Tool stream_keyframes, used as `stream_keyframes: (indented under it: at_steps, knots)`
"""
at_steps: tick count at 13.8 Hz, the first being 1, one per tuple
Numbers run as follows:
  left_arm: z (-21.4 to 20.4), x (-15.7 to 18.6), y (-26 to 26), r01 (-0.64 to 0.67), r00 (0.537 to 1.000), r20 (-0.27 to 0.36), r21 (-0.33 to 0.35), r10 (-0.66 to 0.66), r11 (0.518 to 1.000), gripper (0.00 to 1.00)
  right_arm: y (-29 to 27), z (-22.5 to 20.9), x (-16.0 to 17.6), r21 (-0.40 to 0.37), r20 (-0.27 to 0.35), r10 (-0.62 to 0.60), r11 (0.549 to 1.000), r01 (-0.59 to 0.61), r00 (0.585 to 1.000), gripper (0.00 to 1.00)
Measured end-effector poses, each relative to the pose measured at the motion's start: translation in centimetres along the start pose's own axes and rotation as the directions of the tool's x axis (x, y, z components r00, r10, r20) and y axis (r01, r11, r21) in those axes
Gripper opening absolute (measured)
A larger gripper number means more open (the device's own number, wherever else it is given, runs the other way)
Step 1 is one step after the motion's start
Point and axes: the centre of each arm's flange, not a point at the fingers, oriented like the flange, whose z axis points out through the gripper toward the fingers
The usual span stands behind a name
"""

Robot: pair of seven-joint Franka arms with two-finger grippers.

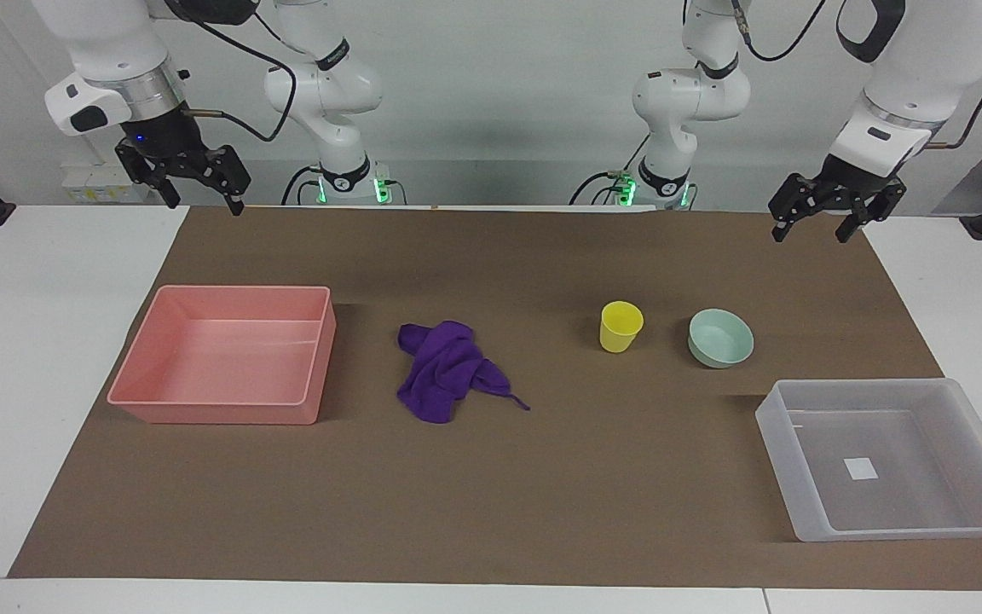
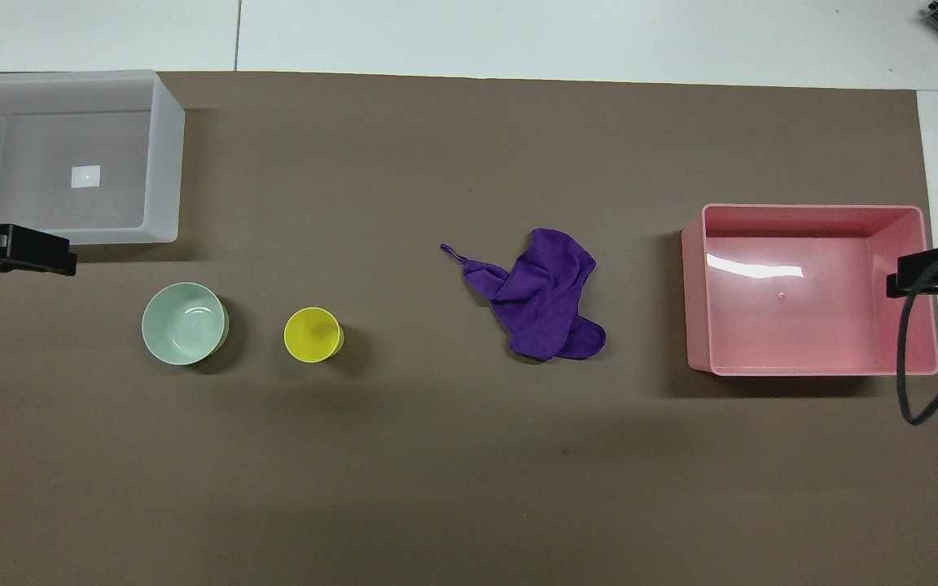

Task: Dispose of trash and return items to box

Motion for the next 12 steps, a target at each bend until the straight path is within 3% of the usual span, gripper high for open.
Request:
stream_keyframes:
  at_steps: [8, 12]
  knots:
    - [-0.2, -0.2, -0.2, 0.005, 1.000, 0.001, 0.000, -0.005, 1.000, 1.00, -0.8, 0.0, 0.0, 0.000, -0.004, -0.023, 1.000, 0.023, 1.000, 1.00]
    - [-0.1, -0.2, -1.1, 0.022, 1.000, 0.000, 0.001, -0.022, 1.000, 1.00, -6.9, 1.2, 0.7, 0.005, -0.082, -0.127, 0.992, 0.128, 0.989, 1.00]
